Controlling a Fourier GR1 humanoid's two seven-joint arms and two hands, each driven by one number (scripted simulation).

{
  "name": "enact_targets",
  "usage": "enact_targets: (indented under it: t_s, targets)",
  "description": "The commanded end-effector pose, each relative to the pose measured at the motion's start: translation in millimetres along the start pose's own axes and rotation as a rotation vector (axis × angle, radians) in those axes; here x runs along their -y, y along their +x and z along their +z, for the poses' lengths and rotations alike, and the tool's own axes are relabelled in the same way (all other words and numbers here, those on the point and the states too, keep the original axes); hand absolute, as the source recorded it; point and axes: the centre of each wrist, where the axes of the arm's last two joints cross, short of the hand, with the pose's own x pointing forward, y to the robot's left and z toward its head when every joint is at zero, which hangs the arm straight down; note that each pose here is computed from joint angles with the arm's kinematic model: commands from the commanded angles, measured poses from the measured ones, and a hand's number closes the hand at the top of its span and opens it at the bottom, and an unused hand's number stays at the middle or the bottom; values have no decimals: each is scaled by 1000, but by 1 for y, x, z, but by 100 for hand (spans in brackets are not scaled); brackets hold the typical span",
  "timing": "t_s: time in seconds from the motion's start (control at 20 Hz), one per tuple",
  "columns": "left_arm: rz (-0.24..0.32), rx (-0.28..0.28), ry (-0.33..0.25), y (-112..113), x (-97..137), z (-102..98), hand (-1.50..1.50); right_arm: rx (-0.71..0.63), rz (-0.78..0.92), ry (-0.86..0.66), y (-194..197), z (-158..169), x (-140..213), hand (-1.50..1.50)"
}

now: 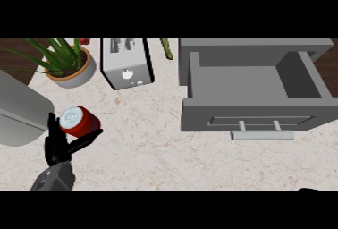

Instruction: Pick up the can, place it into the drawer and close the drawer

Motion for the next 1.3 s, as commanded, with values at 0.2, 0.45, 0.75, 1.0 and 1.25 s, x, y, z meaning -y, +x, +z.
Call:
enact_targets:
  t_s: [0.2, 0.45, 0.75, 1.0, 1.25]
  targets:
    - [14, 20, -103, 14, 28, -19, -150, 11, 22, -7, 4, -1, 2, -150]
    - [45, 4, -183, 3, 3, -21, 150, 10, -2, 0, 9, 8, -2, -150]
    - [123, 51, -232, 5, 11, -23, 150, 15, 9, -7, -2, -10, 14, -150]
    - [116, 91, -299, 23, 57, -29, 150, 41, 19, -20, 0, -13, -3, -150]
    - [70, 100, -556, 27, 113, -9, 150, 26, 18, -5, 6, -7, -7, -150]
